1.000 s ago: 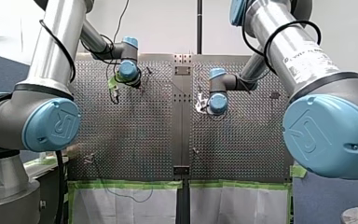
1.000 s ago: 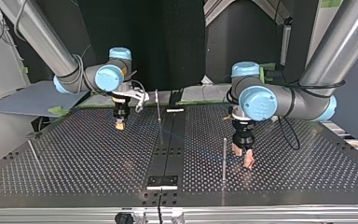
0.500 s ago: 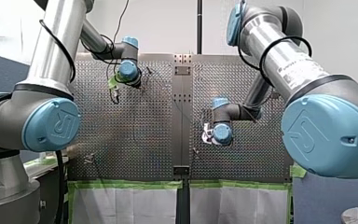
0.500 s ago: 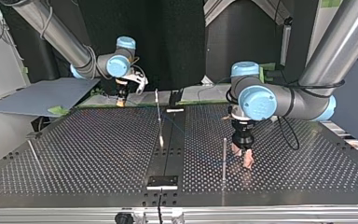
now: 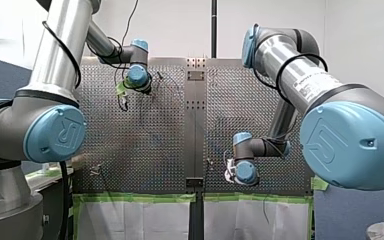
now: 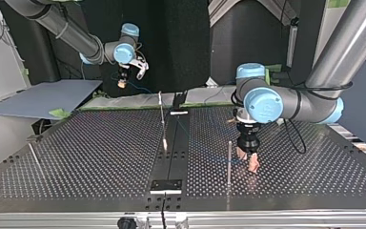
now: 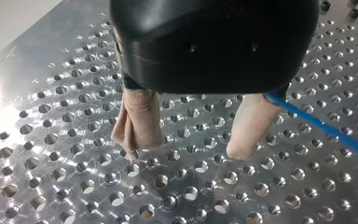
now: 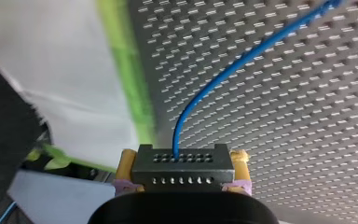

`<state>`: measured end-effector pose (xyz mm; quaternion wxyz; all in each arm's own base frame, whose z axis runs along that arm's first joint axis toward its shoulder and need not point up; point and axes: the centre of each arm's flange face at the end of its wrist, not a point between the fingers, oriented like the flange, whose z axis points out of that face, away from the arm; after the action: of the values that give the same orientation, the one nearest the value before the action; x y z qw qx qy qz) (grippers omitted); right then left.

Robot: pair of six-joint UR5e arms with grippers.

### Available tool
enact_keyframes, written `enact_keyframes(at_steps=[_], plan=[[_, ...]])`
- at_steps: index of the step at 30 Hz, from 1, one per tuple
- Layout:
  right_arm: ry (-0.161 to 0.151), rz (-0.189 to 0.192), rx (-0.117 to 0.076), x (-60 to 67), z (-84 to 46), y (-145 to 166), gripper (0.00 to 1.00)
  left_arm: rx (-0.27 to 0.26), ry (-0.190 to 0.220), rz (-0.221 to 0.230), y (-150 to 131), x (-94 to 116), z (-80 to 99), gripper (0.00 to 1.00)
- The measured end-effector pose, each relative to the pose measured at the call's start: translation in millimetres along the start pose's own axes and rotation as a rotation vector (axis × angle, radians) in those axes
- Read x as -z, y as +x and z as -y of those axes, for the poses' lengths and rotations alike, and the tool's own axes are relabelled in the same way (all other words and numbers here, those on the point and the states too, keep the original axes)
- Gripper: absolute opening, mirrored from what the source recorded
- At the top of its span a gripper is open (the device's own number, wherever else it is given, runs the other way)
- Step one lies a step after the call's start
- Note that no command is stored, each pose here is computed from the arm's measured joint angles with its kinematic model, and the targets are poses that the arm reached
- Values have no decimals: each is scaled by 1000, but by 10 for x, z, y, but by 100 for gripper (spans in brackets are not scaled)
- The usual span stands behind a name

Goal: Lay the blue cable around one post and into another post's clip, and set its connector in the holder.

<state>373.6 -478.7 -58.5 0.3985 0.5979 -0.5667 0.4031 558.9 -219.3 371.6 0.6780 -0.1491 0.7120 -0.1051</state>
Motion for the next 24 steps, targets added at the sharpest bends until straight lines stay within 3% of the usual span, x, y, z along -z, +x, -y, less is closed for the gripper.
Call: enact_keyframes(at_steps=[4,12,21,24], plan=[[-5,28,19,57,-81,-288,0,-1,0,0,2,0,0,100],[-5,90,93,217,-271,-872,0,-4,1,1,2,-1,2,100],[6,166,143,500,-502,-1526,0,-5,1,0,5,1,4,100],[13,173,153,572,-552,-1607,0,-5,1,1,3,-1,2,100]])
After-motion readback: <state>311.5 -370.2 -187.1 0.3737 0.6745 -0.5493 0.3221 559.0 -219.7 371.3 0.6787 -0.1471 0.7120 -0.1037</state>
